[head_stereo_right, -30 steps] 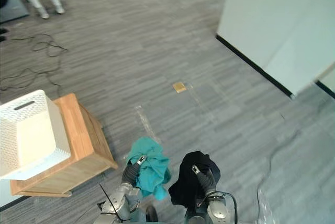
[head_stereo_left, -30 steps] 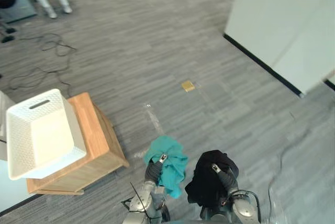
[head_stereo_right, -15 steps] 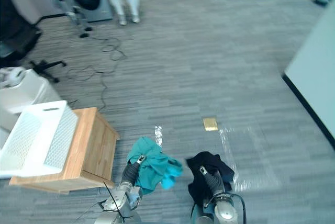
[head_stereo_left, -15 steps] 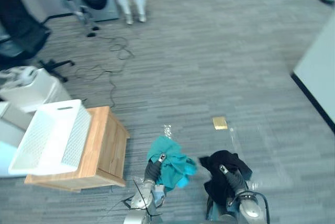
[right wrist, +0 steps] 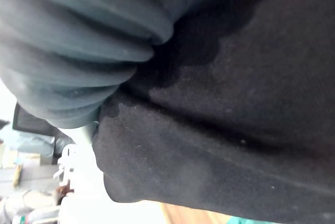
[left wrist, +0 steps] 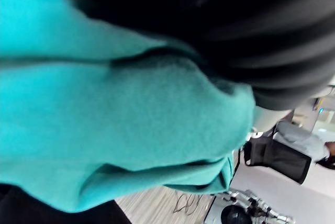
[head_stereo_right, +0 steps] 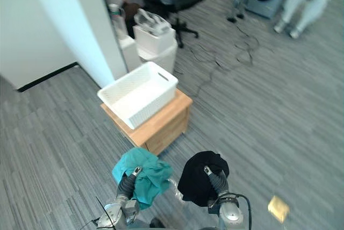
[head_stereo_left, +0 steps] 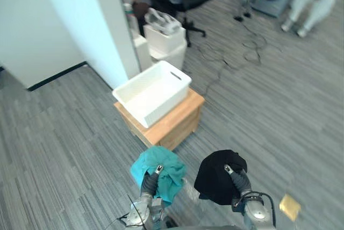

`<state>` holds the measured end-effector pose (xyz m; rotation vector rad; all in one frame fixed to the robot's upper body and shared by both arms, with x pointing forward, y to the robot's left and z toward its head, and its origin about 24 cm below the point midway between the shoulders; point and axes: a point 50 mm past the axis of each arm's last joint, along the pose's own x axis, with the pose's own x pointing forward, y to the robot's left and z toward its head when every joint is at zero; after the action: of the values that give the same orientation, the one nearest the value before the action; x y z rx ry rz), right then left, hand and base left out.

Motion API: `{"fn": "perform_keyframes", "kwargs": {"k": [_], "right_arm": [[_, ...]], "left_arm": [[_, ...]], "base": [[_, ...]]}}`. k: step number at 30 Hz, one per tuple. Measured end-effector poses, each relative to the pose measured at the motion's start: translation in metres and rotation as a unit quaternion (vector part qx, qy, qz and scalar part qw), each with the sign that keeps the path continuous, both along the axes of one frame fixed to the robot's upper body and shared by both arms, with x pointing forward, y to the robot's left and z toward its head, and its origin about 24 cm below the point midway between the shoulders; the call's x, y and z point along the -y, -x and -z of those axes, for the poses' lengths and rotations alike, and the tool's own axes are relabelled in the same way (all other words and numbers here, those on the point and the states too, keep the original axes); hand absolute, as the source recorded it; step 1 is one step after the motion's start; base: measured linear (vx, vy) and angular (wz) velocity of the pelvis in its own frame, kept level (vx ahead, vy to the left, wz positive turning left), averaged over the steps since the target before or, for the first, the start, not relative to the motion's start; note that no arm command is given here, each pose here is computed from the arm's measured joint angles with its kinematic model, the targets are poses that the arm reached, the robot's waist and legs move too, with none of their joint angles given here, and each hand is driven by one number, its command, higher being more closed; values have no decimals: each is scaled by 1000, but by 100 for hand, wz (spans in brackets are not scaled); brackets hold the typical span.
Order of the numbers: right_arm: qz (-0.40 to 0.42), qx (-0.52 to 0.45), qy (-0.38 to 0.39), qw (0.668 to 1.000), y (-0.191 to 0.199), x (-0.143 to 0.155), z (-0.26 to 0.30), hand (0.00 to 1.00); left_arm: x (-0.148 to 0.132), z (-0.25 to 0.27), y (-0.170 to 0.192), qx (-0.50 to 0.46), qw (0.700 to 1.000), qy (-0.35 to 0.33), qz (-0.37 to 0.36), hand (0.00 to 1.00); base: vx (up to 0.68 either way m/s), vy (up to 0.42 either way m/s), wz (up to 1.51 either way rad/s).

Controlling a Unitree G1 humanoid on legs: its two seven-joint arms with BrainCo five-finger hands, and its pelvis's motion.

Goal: Tidy the bed and pick cloth on bed and put in laundry

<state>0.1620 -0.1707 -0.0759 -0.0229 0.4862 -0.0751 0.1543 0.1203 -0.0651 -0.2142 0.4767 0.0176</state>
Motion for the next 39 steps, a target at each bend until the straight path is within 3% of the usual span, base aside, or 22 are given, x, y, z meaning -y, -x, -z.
{"fn": "perform_keyframes", "kwargs": {"k": [6,10,15,26,34,39], "right_arm": [[17,9,-29,999,-1,-2,-2,100],[104,2,-76,992,15,2,2,100],[150,0,-61,987,24,25,2,100],[105,42,-60,992,21,14,-17,100],[101,58,-61,991,5,19,-21,100],[99,45,-92,990,5,4,-14,100]], "left_arm": [[-5,-2,-2,8,1000,-25,8,100],[-16,4,3,-4,998,-62,30,100],[7,14,4,-33,998,-34,28,100],[10,-8,-5,28,999,-18,15,100],[28,-7,-2,27,997,-4,67,100],[5,-3,0,24,995,-50,87,100]], "base": [[335,-268,135],[238,-461,107],[137,-272,10],[88,-106,-4],[160,171,54],[99,11,61]]}}
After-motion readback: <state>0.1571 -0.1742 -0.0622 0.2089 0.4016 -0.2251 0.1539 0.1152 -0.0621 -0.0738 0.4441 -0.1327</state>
